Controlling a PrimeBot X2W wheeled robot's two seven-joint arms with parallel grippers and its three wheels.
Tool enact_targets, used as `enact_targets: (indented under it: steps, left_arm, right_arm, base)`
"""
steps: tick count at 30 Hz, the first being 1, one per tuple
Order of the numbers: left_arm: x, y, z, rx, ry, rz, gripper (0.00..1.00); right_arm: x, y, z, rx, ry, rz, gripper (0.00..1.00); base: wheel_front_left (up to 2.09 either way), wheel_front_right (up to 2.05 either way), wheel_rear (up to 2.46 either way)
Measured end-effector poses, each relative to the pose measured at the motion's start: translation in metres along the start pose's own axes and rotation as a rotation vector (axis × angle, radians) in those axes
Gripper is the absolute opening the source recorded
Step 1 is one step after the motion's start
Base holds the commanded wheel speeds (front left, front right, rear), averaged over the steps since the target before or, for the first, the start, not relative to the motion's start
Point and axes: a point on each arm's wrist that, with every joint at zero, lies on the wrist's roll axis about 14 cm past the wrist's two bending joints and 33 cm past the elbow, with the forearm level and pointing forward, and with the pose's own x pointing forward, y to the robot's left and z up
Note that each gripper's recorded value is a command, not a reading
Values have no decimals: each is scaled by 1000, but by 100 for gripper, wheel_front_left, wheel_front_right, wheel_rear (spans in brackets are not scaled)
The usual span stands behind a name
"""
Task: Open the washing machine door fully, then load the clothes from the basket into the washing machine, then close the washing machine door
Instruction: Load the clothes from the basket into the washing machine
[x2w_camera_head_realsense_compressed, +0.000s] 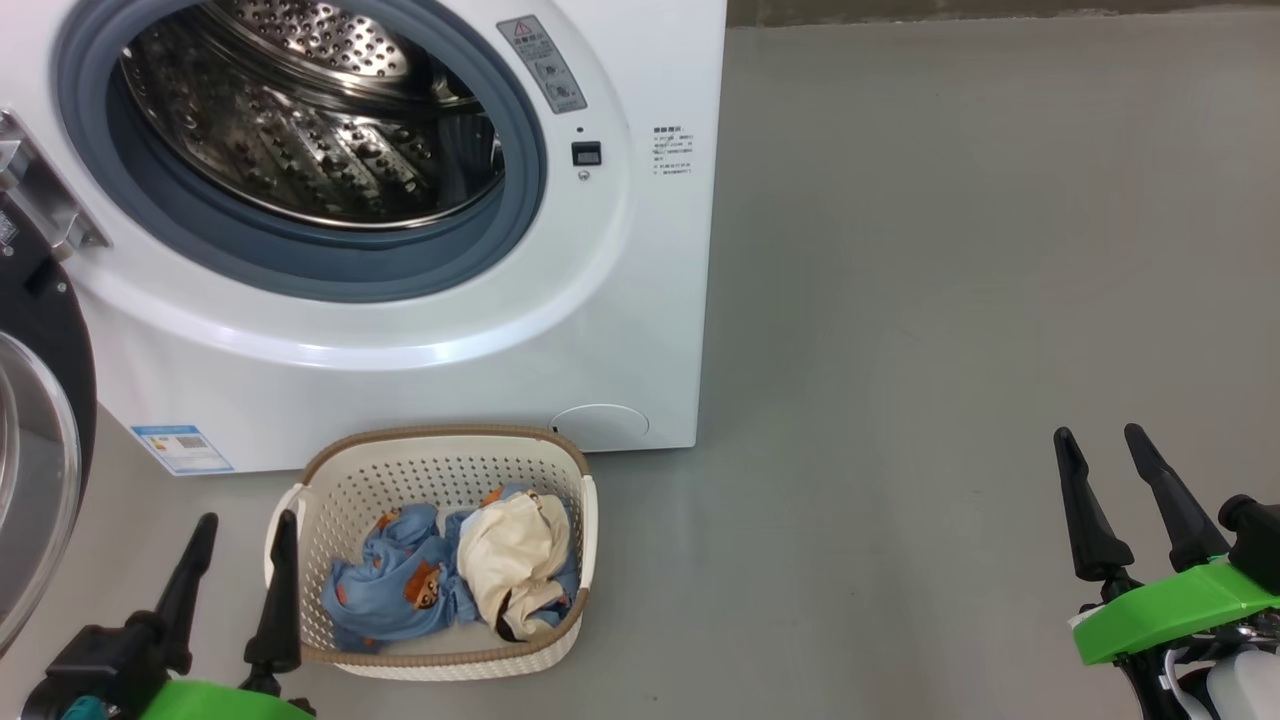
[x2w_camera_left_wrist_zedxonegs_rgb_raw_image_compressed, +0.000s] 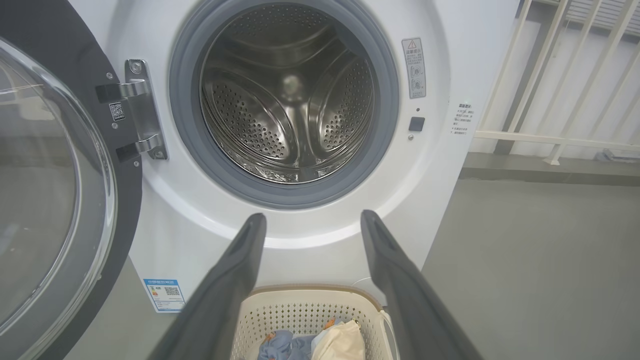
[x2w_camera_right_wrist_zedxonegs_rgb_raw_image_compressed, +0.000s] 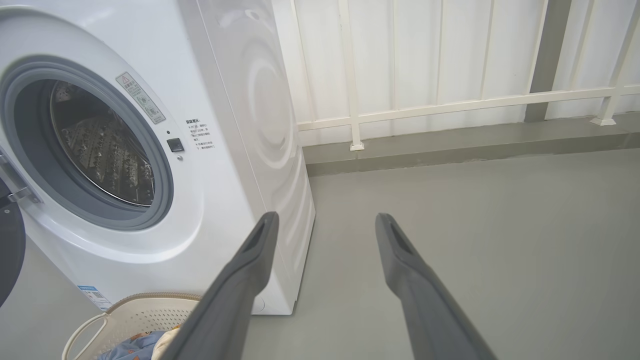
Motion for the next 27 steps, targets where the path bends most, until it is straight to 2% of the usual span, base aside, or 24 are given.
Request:
enact_targets:
  steps: [9,21,27]
  left_arm:
    - [-1,-5,-5,-24,15,-13,100]
    - [-1,-2,-10,-21,33,-15,100]
    - [0,-1,-14,-3,44,-19,100]
  right_arm:
    - [2,2,-2,1,4,7,100]
    - [4,4,-7,3,20,11,100]
    - [6,5,-11,8,28,11,100]
  base:
    - [8,-29,21]
    - [59,-174,115]
    - [52,-87,35]
